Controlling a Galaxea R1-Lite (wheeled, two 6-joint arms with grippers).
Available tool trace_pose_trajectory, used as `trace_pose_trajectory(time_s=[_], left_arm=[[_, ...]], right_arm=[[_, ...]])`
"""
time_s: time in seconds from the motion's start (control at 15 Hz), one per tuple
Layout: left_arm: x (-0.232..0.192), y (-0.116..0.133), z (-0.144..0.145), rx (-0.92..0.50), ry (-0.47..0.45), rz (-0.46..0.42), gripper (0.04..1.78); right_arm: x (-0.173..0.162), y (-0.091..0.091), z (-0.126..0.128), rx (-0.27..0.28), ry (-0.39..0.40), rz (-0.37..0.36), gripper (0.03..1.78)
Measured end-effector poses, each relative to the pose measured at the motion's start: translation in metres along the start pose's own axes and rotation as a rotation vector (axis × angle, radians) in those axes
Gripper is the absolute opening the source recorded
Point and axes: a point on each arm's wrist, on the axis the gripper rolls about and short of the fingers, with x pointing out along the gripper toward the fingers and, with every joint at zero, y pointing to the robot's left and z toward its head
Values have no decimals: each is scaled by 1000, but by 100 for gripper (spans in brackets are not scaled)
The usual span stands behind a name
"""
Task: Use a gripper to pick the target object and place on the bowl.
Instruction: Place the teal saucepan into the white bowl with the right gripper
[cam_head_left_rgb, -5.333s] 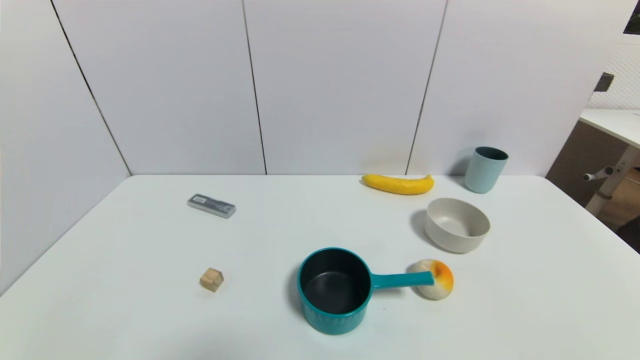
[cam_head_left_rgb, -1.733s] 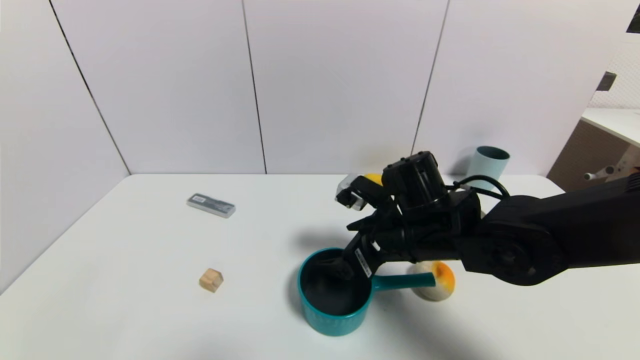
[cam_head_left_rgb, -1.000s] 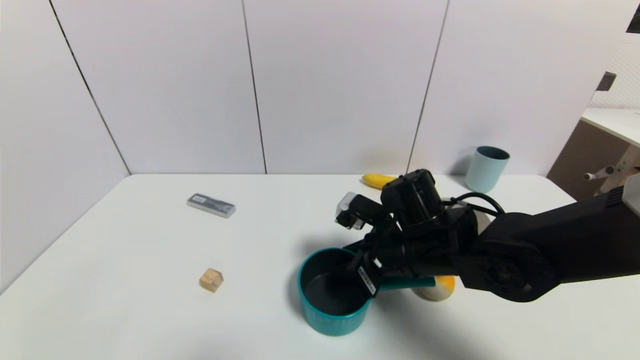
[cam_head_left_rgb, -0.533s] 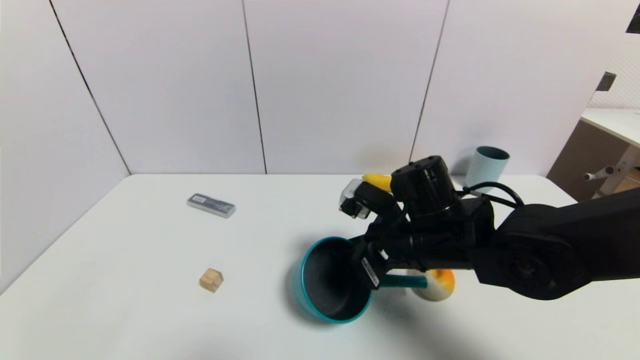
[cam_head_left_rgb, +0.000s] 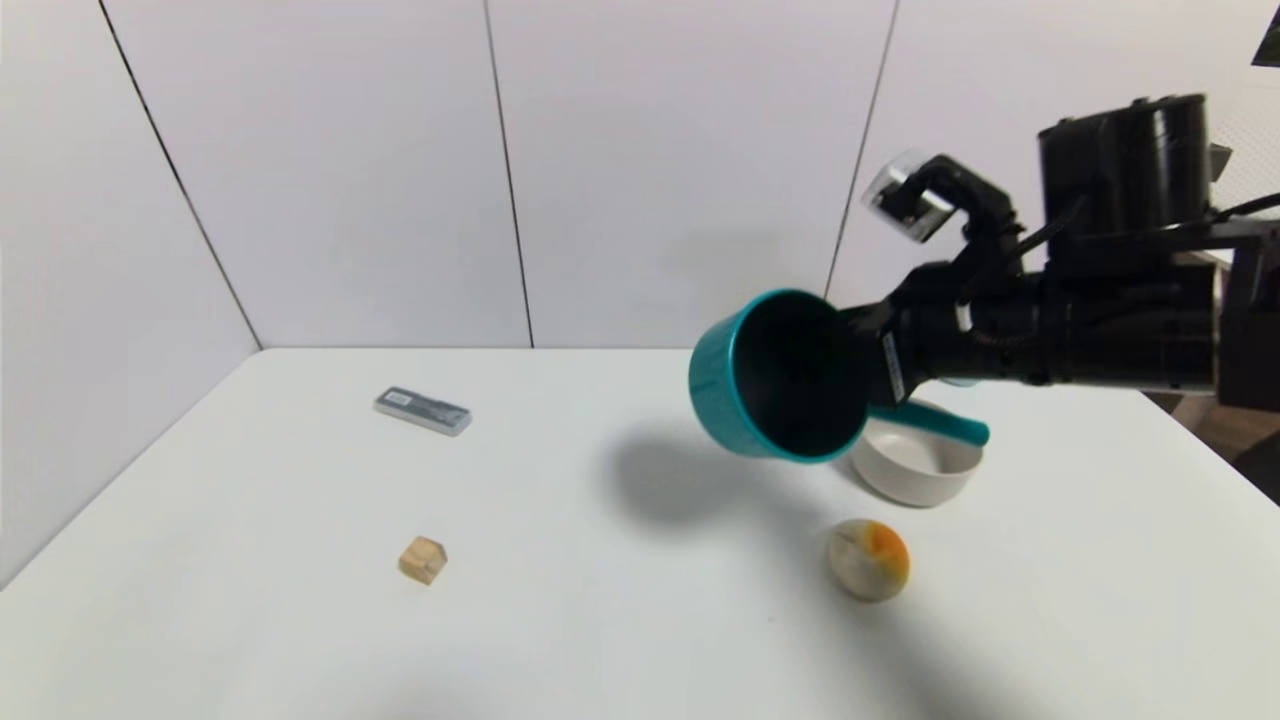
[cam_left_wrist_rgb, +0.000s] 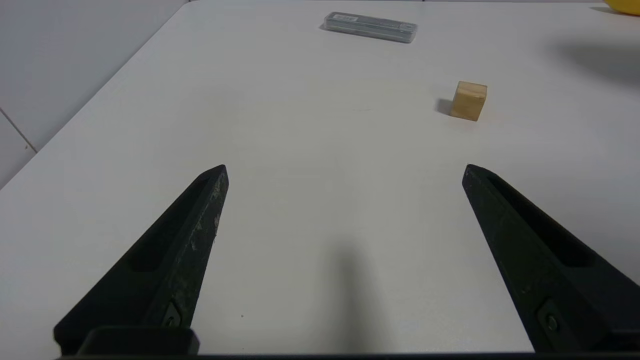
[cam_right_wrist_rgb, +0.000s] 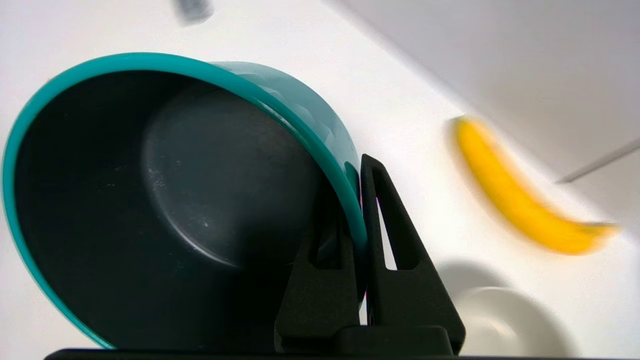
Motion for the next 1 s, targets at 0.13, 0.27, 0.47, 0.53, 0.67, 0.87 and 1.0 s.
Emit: trace_pose_trajectory(time_s=[0.13,0.27,0.47,0.53,0.67,0.87,1.0], left_arm=[[0,0,0,0,0,-1,169],[0,0,0,-1,0,-1,169],[0,0,0,0,0,0,169],[0,0,0,0,0,0,169],[0,0,0,0,0,-1,169],[0,0,0,0,0,0,169],[0,0,0,0,0,0,169]], right_arm=[[-12,-30,7,-34,-24,-101,12],[-22,-58,5,-105,-25,-168,12],[-34,-97,-15,-208,22,-166,12],[-37,-107,-25,-245,58,-143,12],[-38,-118,-46,-304,132,-91,12],[-32,-122,-68,-295,185,-37,12],[-26,-123,-79,-278,214,-16,12]])
